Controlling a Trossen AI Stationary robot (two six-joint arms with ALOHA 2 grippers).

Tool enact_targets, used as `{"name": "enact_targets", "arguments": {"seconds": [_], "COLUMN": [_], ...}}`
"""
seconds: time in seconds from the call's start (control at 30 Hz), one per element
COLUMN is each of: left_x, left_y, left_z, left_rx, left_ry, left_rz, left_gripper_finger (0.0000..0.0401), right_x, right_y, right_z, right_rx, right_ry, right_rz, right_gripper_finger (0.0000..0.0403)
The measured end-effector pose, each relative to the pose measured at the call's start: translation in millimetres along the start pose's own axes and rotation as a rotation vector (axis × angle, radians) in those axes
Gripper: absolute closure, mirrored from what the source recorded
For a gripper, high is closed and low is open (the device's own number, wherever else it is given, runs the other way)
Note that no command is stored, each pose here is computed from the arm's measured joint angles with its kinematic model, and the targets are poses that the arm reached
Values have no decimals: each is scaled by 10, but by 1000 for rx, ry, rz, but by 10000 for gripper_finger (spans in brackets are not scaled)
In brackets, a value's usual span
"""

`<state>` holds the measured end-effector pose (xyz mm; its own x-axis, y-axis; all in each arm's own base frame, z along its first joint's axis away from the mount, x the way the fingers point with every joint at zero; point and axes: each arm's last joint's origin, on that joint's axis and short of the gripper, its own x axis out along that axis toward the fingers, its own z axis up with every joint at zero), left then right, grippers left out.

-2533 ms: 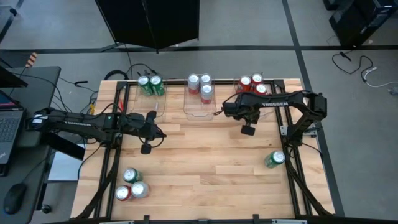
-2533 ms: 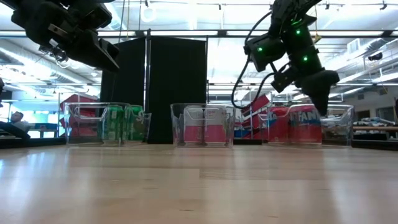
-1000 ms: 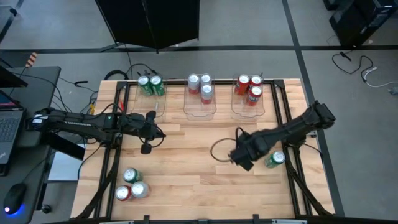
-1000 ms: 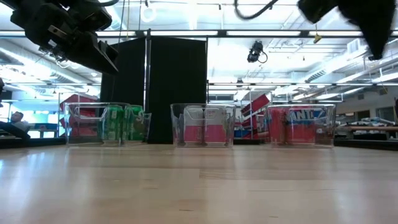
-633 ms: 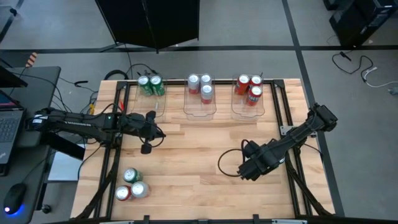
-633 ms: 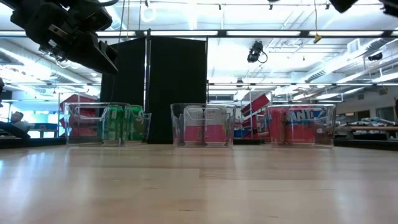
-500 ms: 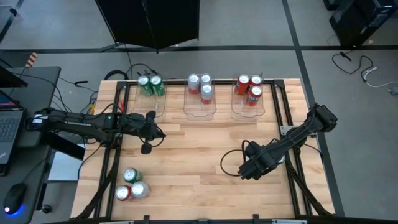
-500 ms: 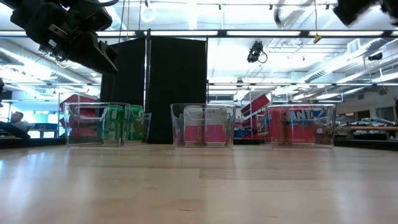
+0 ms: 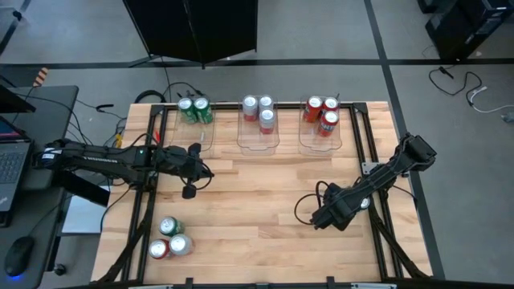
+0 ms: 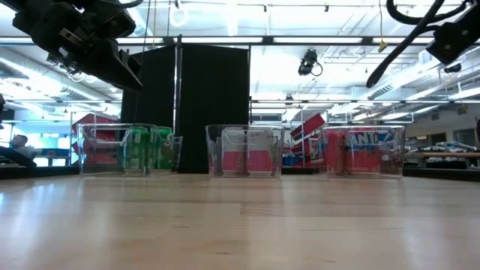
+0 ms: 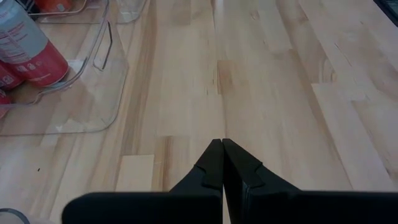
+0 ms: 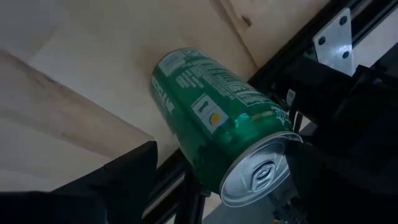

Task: Sort soda cans
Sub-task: Put the green soda can into the left transparent bin

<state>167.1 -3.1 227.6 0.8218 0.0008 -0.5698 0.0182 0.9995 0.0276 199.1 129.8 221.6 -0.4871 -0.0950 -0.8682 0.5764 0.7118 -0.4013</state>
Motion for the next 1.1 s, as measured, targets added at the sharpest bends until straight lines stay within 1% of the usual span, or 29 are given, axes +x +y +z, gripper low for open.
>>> {"name": "enact_targets", "arguments": {"seconds": [0.23, 0.53, 0.8, 0.93, 1.1], "left_x": [0, 0, 0, 0, 0], "left_y": [0, -1, 0, 0, 0], "left_z": [0, -3, -6, -7, -7], "left_rx": [0, 0, 0, 0, 0], "left_ry": [0, 3, 6, 7, 7], "left_rz": [0, 0, 0, 0, 0], "left_gripper_finger": [400, 400, 400, 400, 400], "right_x": [-77, -189, -293, -353, -361], "right_y": [32, 76, 118, 134, 113], "right_z": [-11, -3, 26, 20, 13], "right_rx": [-14, -29, -58, -70, -64], "right_ry": [1, -69, -179, -195, -192], "right_rz": [52, 112, 167, 196, 176], "right_gripper_finger": [54, 53, 53, 53, 53]}}
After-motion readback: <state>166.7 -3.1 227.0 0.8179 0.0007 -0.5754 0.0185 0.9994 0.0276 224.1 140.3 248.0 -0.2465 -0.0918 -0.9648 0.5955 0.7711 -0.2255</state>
